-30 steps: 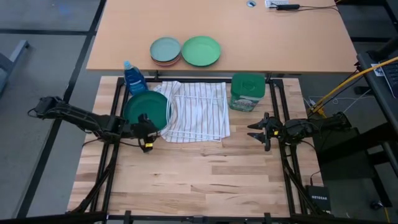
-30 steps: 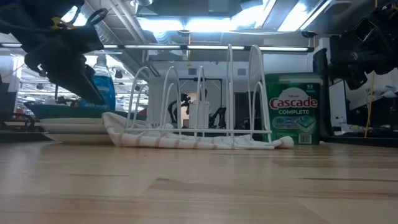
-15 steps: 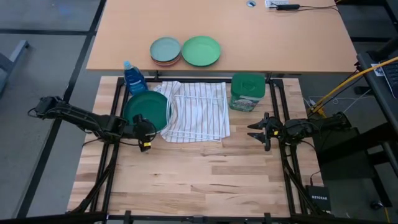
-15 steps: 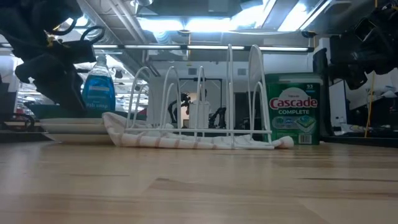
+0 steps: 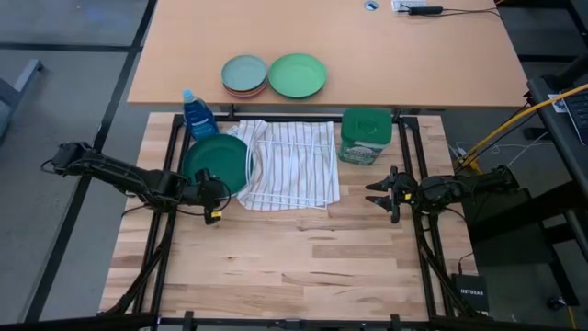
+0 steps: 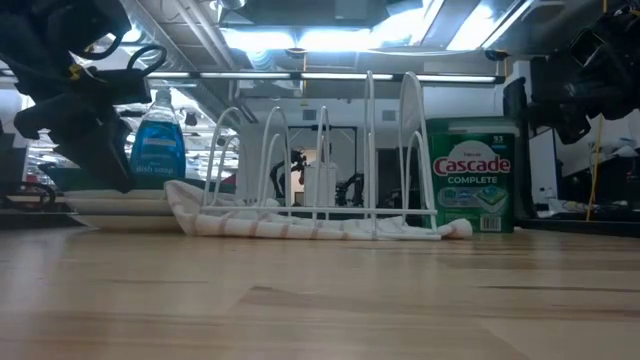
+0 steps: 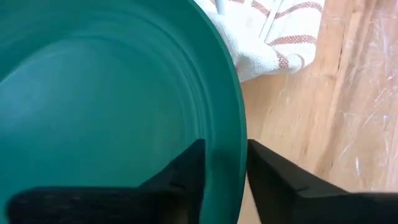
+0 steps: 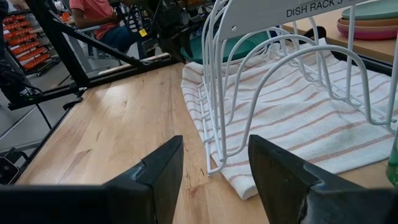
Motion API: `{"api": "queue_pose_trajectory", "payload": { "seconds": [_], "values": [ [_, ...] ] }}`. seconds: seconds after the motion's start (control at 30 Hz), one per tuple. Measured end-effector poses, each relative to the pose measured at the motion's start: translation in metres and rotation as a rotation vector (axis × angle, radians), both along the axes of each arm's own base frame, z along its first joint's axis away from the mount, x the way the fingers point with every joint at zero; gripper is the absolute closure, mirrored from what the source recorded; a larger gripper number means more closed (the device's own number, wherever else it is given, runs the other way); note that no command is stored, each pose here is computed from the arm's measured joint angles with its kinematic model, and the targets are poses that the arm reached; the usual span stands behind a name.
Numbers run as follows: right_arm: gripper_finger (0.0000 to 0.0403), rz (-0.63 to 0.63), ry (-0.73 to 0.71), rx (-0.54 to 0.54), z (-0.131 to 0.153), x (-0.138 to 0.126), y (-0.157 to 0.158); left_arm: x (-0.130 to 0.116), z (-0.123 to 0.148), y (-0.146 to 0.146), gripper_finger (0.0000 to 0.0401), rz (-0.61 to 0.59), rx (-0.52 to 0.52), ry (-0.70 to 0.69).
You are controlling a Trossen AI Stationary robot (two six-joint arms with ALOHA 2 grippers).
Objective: Sort dishes
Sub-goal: Put the dark green plate into the dish rack
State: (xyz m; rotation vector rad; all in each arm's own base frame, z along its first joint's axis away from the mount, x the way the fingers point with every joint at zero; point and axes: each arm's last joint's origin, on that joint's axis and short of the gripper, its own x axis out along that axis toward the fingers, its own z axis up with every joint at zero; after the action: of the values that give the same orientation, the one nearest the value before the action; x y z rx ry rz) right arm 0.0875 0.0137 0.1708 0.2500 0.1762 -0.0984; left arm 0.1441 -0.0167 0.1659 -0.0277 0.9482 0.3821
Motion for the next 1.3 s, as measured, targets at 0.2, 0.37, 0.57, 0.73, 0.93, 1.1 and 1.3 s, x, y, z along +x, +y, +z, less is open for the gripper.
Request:
{"api": "queue_pose_trajectory", "payload": {
  "seconds": [0.2,0.37,0.57,0.73,0.93,1.1,1.3],
  "values": [
    [0.0217,0.000,0.000,0.000,0.000,0.000,0.000,0.001,0.001,0.000,0.0391,0.011,-0.007,-0.017],
    [0.0217,0.000,0.000,0.000,0.000,0.000,0.000,0.003,0.002,0.000,0.0390,0.053,-0.039,-0.060],
    [0.0217,0.000,0.000,0.001,0.000,0.000,0.000,0.005,0.019,-0.001,0.0396,0.082,-0.072,-0.122],
    [0.0217,0.000,0.000,0.000,0.000,0.000,0.000,0.004,0.048,-0.001,0.0398,0.148,-0.114,-0.150],
    [0.0217,0.001,0.000,0.000,0.000,0.000,0.000,-0.004,0.078,0.001,0.0400,0.236,-0.164,-0.185],
    [0.0217,0.000,0.000,0.000,0.000,0.000,0.000,-0.007,0.099,0.003,0.0401,0.289,-0.196,-0.262],
    [0.0217,0.000,0.000,0.000,0.000,0.000,0.000,-0.012,0.128,0.005,0.0401,0.291,-0.184,-0.381]
  ]
}}
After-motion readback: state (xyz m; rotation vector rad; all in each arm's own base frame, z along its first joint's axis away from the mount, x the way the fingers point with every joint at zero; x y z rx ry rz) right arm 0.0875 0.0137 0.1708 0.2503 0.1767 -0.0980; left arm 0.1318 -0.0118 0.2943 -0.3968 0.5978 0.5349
